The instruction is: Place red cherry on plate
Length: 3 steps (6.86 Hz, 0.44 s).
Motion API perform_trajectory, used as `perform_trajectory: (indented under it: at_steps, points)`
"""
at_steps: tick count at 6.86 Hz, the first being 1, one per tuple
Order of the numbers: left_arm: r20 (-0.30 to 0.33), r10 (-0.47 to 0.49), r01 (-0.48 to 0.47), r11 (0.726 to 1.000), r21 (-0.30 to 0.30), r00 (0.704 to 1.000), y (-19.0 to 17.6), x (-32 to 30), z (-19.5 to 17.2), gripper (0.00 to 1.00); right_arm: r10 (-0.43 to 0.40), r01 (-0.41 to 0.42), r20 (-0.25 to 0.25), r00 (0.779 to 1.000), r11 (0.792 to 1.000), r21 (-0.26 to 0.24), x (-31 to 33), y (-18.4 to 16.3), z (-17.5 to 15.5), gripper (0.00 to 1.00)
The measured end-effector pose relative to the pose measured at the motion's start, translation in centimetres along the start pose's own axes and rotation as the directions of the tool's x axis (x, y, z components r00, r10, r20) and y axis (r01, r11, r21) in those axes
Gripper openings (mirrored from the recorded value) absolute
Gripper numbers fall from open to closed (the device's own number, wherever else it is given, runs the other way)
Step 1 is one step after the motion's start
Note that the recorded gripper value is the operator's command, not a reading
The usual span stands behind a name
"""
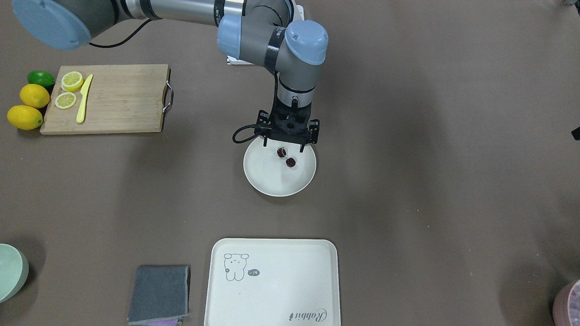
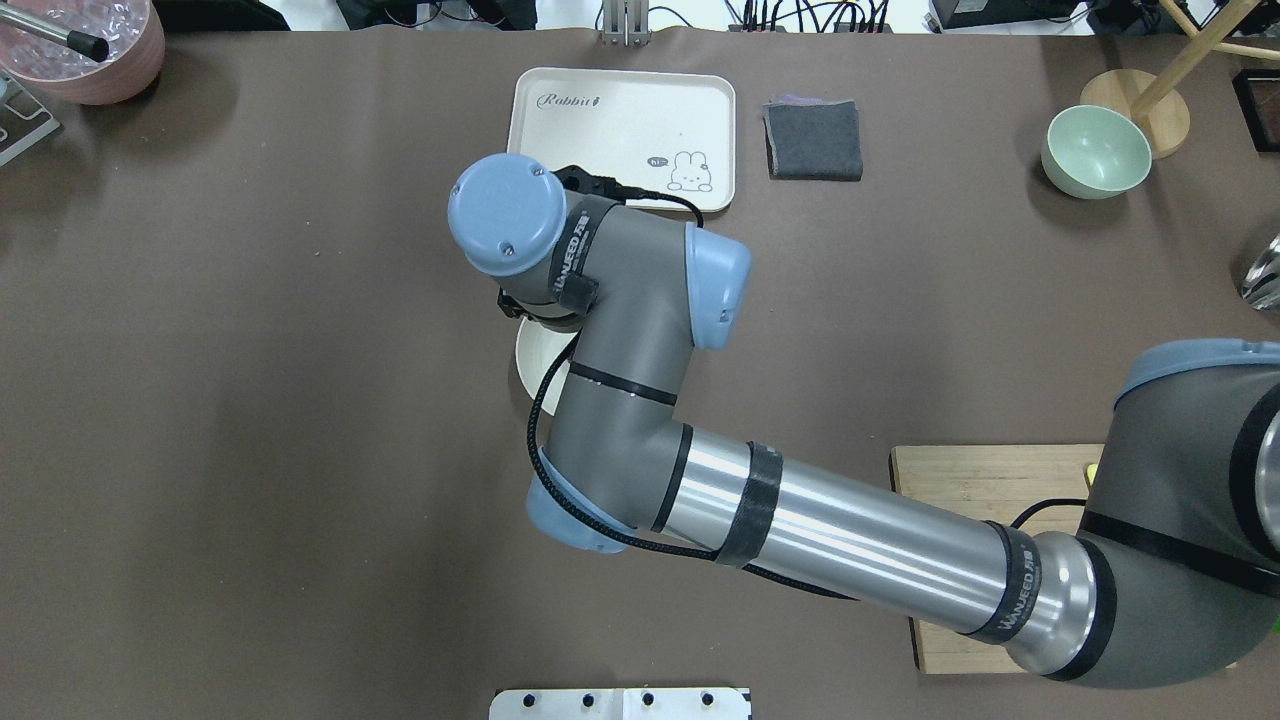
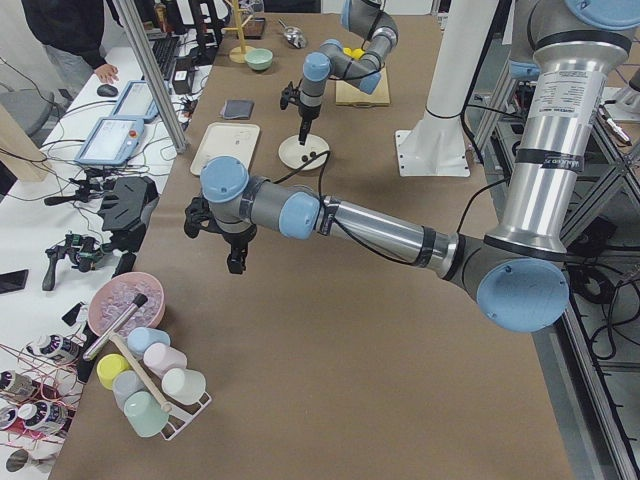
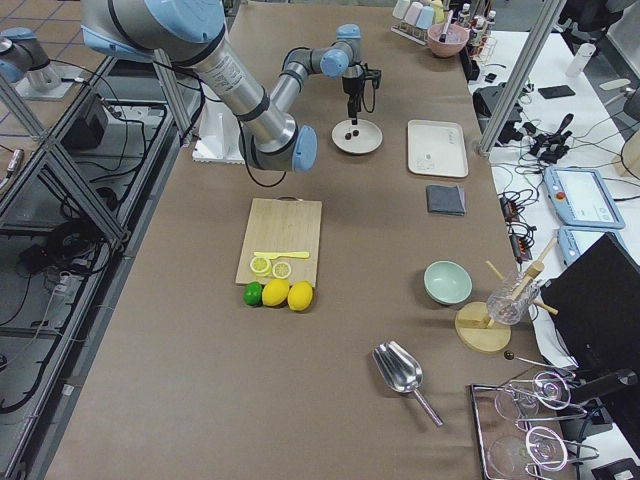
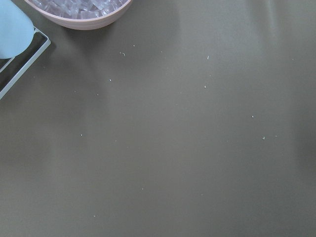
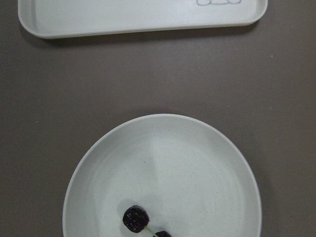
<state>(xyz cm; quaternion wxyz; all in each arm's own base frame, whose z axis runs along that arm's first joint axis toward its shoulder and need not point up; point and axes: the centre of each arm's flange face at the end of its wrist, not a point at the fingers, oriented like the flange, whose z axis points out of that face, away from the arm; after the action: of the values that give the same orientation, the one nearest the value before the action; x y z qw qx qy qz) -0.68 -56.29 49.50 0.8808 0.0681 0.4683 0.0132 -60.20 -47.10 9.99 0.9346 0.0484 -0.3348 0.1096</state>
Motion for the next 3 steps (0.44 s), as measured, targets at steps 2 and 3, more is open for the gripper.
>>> perform_trajectory:
  at_steps: [2, 3]
  points:
    - [0.005, -0.002, 0.002, 1.0, -0.001, 1.0, 0.1, -0.3, 0.1, 0.99, -0.075, 0.075, 0.013, 0.997, 0.997, -0.025, 11.1, -3.6, -2.4, 1.0]
    - [0.013, -0.004, 0.004, 1.0, 0.0, 1.0, 0.2, -0.5, 0.0, 0.99, -0.132, 0.132, 0.016, 0.991, 0.991, -0.032, 18.8, -6.0, -3.2, 1.0]
